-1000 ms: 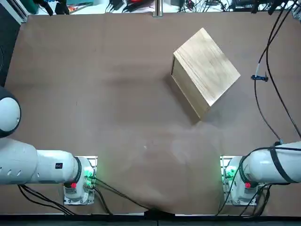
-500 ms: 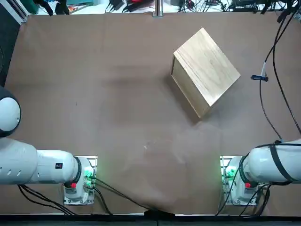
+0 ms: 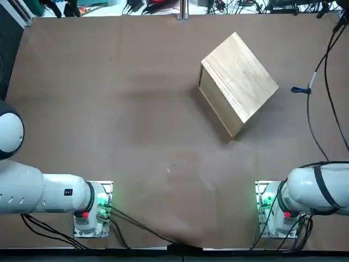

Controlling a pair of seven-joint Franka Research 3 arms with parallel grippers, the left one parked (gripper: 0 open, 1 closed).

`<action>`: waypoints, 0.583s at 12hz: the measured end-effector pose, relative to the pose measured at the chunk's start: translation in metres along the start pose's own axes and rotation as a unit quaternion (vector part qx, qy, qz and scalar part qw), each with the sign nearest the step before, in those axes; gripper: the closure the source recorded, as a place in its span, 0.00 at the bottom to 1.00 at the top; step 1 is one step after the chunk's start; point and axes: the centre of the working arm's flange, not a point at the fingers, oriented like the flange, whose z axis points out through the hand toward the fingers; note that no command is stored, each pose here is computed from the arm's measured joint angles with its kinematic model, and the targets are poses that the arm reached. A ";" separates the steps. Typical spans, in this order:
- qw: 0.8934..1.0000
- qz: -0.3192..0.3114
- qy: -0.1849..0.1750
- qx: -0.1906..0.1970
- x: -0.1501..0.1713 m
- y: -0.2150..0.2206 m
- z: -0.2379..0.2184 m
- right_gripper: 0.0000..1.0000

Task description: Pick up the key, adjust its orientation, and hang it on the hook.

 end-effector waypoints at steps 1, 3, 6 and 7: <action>1.000 0.027 -0.002 -0.001 0.009 0.008 0.003 0.00; 0.996 0.090 -0.009 -0.006 0.028 0.027 0.019 0.00; 0.989 0.150 -0.013 -0.009 0.041 0.039 0.046 0.00; 0.987 0.162 -0.012 -0.009 0.044 0.041 0.057 0.00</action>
